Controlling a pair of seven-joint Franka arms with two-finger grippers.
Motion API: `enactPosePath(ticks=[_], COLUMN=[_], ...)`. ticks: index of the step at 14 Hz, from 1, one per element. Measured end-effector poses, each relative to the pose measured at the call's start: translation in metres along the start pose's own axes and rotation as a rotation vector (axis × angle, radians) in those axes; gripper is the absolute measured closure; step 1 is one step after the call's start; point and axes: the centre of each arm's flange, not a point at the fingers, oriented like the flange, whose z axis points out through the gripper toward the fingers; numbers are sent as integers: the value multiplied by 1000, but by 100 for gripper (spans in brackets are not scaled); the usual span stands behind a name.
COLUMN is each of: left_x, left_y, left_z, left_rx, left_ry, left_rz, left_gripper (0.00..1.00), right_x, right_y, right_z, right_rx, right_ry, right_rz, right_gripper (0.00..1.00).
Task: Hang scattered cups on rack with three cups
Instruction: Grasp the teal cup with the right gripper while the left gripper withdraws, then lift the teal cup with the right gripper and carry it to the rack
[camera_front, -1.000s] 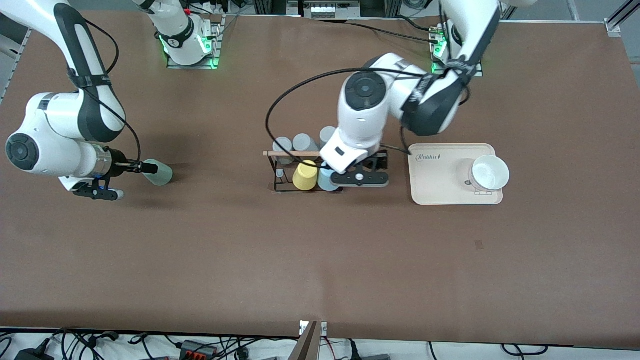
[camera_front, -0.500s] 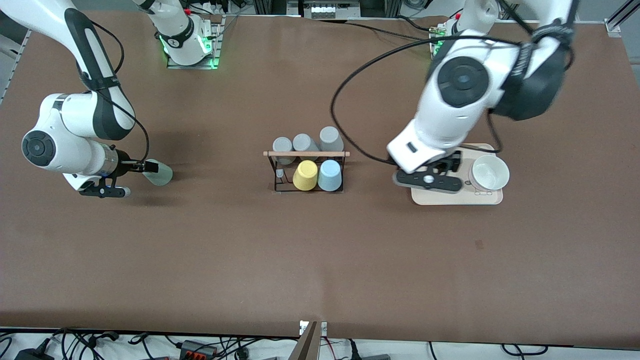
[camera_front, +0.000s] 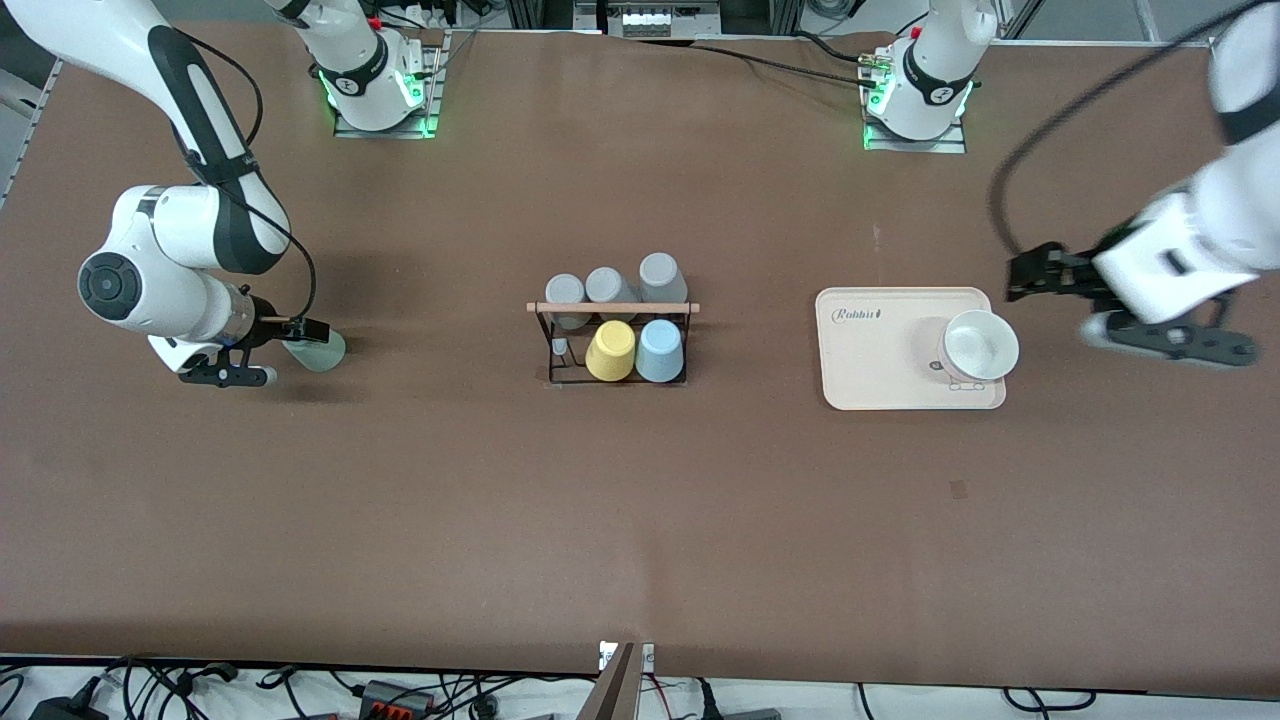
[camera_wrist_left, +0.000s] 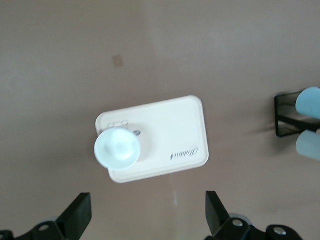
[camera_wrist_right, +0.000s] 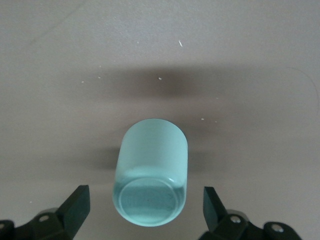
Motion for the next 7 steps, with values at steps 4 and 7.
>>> enactPosePath(ticks=[4, 7], left_x=[-32, -44], left_y=[-62, -48], left_z=[10, 19], left_rx=[33, 88], left_ry=[18, 147], left_rz=[-98, -63], left_gripper=[0, 0], right_x=[-3, -5], right_y=[11, 11], right_z=[7, 10], right_rx=[3, 3], right_ry=[6, 7], right_rz=[16, 16], right_gripper=[5, 15])
